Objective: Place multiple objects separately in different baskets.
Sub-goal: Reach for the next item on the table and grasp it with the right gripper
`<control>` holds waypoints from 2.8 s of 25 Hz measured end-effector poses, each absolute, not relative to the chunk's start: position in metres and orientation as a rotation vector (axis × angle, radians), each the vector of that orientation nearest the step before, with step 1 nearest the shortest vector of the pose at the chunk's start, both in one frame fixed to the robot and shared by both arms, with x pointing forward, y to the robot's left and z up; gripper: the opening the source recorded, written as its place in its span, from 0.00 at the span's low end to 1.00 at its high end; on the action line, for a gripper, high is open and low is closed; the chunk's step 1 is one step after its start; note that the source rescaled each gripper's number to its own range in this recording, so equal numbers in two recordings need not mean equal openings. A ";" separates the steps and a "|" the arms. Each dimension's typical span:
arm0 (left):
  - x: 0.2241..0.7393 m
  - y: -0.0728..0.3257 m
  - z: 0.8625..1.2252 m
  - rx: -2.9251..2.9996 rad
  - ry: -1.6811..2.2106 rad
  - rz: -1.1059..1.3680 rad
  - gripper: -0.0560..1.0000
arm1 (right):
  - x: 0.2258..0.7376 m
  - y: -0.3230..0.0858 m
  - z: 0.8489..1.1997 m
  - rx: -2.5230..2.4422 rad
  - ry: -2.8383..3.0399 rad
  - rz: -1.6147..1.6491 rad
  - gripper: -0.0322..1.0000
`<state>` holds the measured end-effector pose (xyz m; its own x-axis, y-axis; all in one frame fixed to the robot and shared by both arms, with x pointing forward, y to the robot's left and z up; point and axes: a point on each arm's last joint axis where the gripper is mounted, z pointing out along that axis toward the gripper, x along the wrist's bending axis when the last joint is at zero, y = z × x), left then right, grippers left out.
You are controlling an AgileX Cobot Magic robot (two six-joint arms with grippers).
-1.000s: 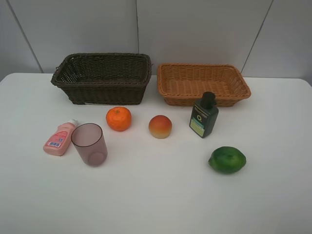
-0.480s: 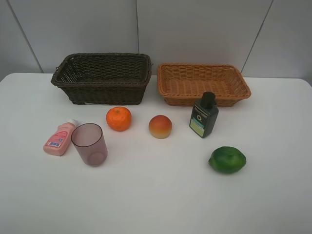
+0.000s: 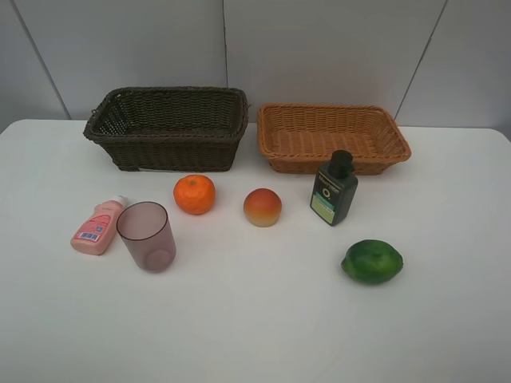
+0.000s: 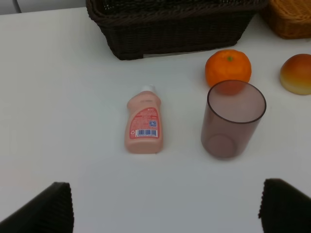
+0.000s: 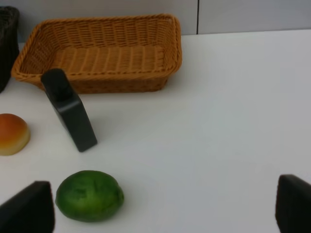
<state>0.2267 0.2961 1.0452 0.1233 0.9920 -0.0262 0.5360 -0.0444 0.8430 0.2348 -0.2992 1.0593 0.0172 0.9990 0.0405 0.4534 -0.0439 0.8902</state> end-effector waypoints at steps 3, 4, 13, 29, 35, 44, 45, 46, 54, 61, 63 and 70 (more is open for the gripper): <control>0.227 0.296 1.045 1.677 1.503 0.796 0.99 | 0.247 -0.299 1.073 1.590 1.525 0.972 1.00; 0.227 0.296 1.045 1.677 1.503 0.796 0.99 | 0.252 -0.299 1.081 1.588 1.524 0.974 1.00; 0.227 0.296 1.045 1.677 1.503 0.796 0.99 | 0.325 -0.295 1.140 1.598 1.656 0.899 1.00; 0.227 0.296 1.045 1.675 1.501 0.797 0.99 | 0.435 -0.209 1.155 1.411 2.181 0.868 1.00; 0.227 0.296 1.045 1.674 1.501 0.797 0.99 | 0.456 -0.178 1.140 1.375 2.317 0.794 1.00; 0.227 0.296 1.045 1.674 1.501 0.797 0.99 | 0.491 -0.164 1.095 1.389 2.430 0.497 1.00; 0.227 0.296 1.045 1.674 1.501 0.797 0.99 | 0.496 -0.162 1.088 1.391 2.443 0.464 1.00; 0.227 0.296 1.045 1.674 1.501 0.797 0.99 | 0.500 -0.161 1.084 1.388 2.450 0.432 1.00; 0.227 0.296 1.045 1.674 1.501 0.797 0.99 | 0.536 -0.144 1.061 1.398 2.498 0.285 1.00; 0.227 0.296 1.045 1.674 1.501 0.797 0.99 | 0.557 -0.141 1.043 1.369 2.485 0.138 1.00; 0.227 0.296 1.045 1.674 1.501 0.797 0.99 | 0.560 -0.141 1.035 1.359 2.489 0.083 1.00; 0.227 0.296 1.045 1.674 1.501 0.797 0.99 | 0.567 -0.139 1.014 1.355 2.517 -0.005 1.00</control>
<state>0.2269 0.2960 1.0455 0.1234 0.9920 -0.0264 0.5335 -0.0439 0.8447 0.5668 -0.1389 1.0142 -0.5200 0.8175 -0.2476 0.8185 0.5598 0.1291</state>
